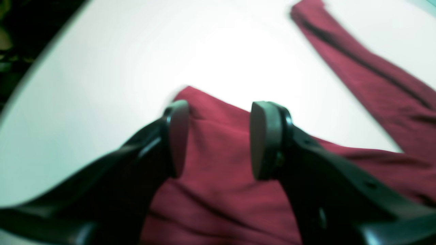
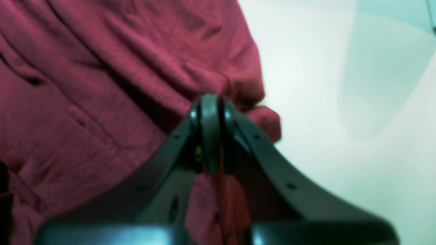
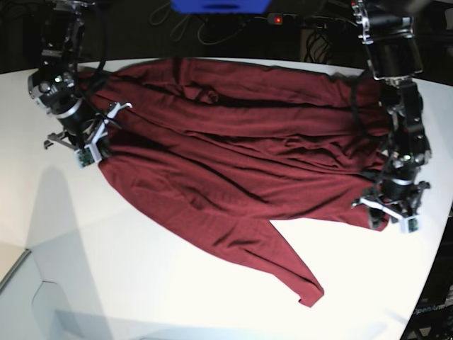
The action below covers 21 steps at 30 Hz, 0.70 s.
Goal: Layout the t-shirt on the table in an organized manner, then fold the t-shirt properly
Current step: 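Move the left gripper to the hanging shirt flap and grasp it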
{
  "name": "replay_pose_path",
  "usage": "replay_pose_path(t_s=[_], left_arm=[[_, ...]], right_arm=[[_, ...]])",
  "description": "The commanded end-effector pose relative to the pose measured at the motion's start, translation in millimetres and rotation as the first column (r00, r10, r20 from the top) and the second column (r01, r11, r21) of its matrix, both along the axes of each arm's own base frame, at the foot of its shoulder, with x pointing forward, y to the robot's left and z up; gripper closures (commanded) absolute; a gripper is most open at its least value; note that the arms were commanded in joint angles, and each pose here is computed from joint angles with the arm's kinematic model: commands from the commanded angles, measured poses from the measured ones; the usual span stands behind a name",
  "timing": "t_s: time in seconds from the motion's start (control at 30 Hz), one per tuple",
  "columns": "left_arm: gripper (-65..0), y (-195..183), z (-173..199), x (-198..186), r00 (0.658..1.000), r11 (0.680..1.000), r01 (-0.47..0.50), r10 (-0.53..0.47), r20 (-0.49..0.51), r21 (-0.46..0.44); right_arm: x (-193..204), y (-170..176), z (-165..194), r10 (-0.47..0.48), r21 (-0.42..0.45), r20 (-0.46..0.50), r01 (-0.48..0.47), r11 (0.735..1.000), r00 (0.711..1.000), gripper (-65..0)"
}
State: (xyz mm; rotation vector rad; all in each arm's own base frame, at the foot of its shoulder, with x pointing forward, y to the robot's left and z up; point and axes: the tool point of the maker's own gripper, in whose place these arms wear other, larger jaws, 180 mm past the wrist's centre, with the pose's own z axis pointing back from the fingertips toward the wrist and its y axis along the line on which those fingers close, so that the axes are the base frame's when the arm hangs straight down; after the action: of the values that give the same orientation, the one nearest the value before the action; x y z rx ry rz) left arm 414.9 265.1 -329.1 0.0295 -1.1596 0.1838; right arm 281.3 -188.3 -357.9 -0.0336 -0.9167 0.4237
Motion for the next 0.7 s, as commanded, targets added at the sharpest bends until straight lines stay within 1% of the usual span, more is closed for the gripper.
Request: replay_pose_path(t_s=[0.0,0.17,0.23,0.3,0.4,0.47,0.57,0.67], left_arm=[[-28.4,-7,34,22,0.995,1.000,0.011,-0.011,0.100,-0.002],[-28.4,-67,28,54,0.991,0.992,0.105,-0.098,0.092,-0.073],[-28.4,-85,27,65,0.989,0.987,0.131,-0.123,0.084,-0.096],[-28.4,-96,23,73,0.989,0.982,0.141,-0.133,0.071,-0.123],[-28.4,-106,28,89,0.988,0.978,0.147,-0.137,0.072,-0.149],[-28.4,-107,27,97,0.989,0.976,0.145,-0.137,0.062,-0.161],[-28.4,-106,27,105,0.990,0.976,0.138,-0.128,0.066,-0.170],[-28.4,-104,31,112,0.987,0.979,0.128,-0.111,0.112,-0.160]], right_arm=[[7,3,14,0.013,0.012,0.052,-0.013,1.000,0.999,0.0],[9,3,14,0.012,0.013,0.056,-0.013,1.000,0.998,0.0],[10,3,16,0.013,0.012,0.062,-0.014,1.000,0.998,0.0],[10,3,18,0.014,0.009,0.064,-0.014,1.000,0.998,0.0],[7,3,19,0.019,0.002,0.063,-0.019,1.000,0.998,0.0],[2,2,13,0.017,0.001,0.043,-0.017,1.000,0.999,0.0],[-5,0,4,0.008,-0.010,-0.004,-0.008,1.000,1.000,-6.3],[-9,-5,-2,-0.006,-0.025,-0.043,0.005,1.000,0.999,-14.9]])
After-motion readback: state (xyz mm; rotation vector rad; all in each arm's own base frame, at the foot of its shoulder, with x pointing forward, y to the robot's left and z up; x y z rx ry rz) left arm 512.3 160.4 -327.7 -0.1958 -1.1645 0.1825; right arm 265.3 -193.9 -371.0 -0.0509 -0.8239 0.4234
